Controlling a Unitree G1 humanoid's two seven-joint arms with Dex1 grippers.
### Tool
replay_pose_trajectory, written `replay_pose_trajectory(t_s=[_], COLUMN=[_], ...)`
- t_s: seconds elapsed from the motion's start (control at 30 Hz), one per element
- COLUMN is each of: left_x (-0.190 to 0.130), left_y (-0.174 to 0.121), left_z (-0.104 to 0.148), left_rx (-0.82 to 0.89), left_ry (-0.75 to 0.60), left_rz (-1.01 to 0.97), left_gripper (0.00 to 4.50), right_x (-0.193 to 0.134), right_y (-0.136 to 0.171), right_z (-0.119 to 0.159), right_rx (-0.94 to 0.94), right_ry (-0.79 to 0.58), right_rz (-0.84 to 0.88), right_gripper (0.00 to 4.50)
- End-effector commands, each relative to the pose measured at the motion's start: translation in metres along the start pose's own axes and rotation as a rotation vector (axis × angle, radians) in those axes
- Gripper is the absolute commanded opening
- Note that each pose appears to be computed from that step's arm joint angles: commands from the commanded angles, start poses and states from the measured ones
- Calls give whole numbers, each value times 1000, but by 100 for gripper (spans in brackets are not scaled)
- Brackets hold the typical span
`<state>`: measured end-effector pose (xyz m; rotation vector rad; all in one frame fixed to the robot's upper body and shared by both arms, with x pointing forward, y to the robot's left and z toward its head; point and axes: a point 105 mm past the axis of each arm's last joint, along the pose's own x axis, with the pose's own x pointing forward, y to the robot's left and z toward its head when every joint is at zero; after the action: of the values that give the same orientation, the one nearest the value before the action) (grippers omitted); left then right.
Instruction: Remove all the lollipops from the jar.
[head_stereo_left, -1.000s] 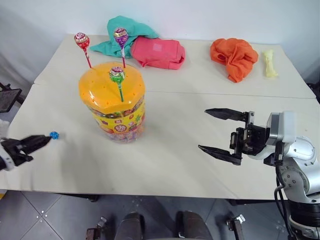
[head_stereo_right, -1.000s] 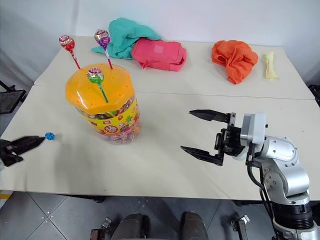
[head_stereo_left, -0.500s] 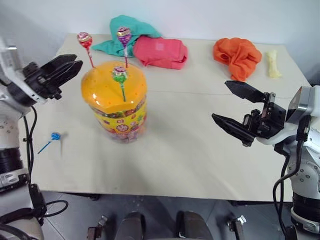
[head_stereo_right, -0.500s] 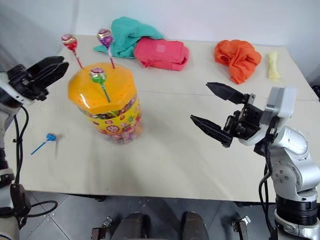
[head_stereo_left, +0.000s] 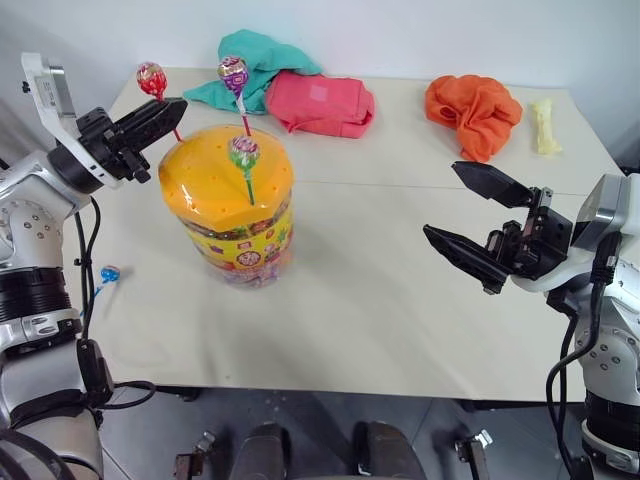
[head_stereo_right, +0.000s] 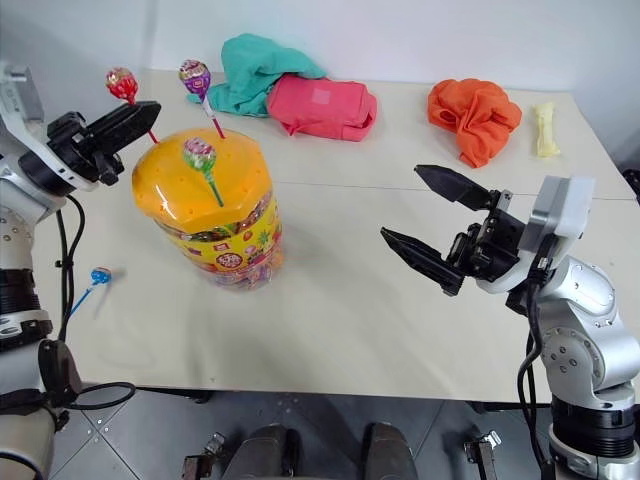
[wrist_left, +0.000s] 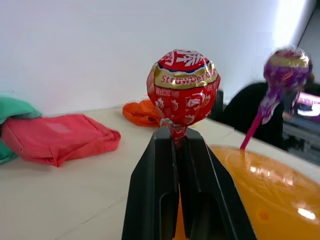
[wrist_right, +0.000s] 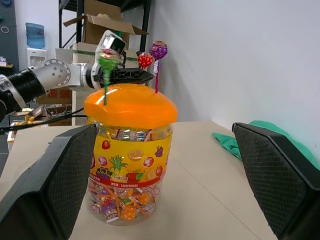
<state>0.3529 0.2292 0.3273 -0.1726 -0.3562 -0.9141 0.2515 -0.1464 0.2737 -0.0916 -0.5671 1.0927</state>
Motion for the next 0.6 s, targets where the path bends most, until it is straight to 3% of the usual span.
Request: replay_pose_trajectory(t_s=[0.03,0.2,0.3,0.43,0.5,0.6], left_x=[-15,-71,-106,-160,-171,-198], left_y=[-2,27,35,5,-12,-10], left_z=[48,42,20,-58,-79,-108], left_rx=[8,43,74,-106,-176,-196], left_ry=[-172,-58,155,624,709,836], left_rz=[40,310,445,446,419,552], left_gripper=[1,1,1,1,1,1], right_x=[5,5,4,4,5,5], right_y=[4,6,8,9,10,17], right_z=[13,11,6,-5,-10,-21], right_rx=[-46,-56,-61,-56,-57,-49], right_ry=[-48,-25,5,43,58,102], right_rz=[33,86,124,166,186,231], right_gripper=[450,450,450,450,450,450])
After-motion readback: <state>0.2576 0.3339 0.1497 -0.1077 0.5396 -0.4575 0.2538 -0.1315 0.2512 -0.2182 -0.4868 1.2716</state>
